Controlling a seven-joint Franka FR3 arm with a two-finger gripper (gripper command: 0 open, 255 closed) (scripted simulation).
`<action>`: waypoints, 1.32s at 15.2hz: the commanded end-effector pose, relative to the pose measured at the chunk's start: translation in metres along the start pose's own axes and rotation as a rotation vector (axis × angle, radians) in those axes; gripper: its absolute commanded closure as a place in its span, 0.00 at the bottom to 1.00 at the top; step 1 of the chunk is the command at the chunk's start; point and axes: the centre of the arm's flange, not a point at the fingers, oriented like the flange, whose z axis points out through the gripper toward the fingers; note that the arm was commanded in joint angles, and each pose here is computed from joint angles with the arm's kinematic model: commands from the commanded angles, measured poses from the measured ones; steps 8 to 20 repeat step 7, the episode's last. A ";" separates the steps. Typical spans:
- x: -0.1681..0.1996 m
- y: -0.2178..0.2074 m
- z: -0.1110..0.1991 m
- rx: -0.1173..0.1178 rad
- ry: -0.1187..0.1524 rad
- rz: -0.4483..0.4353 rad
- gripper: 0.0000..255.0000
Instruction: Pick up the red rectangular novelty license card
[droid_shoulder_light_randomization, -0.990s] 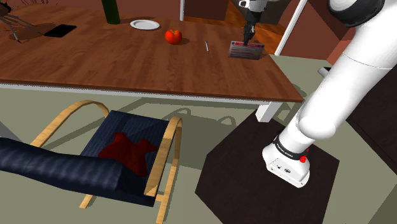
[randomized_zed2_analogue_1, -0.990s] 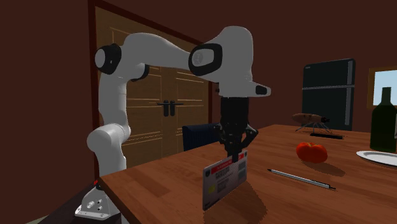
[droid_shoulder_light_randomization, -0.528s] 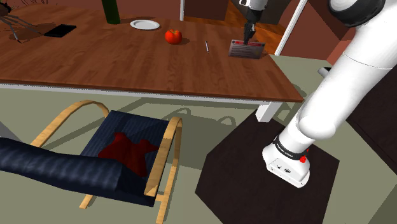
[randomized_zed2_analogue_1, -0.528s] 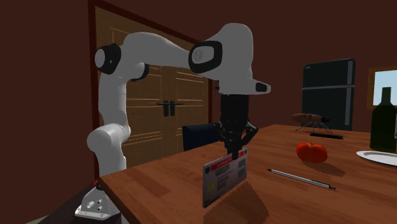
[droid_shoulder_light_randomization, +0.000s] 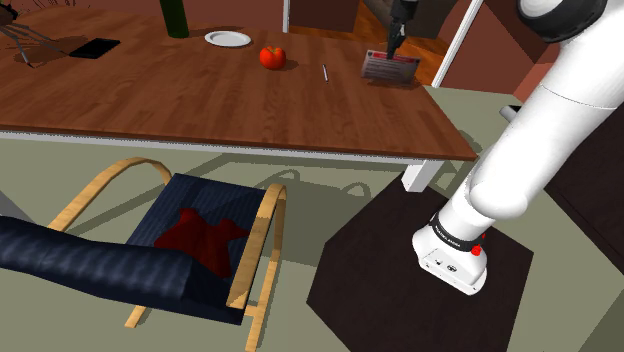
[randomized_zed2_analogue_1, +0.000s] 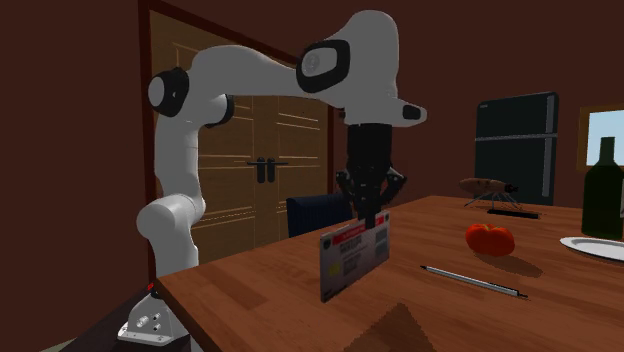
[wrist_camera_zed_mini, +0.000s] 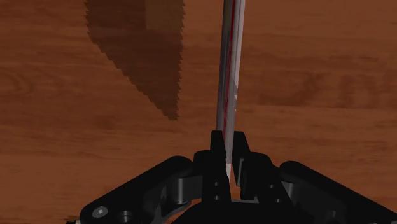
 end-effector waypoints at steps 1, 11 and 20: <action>0.000 -0.001 -0.011 0.000 0.000 0.000 1.00; -0.001 -0.001 -0.033 0.000 0.000 0.000 1.00; -0.001 -0.001 -0.033 0.000 0.000 0.000 1.00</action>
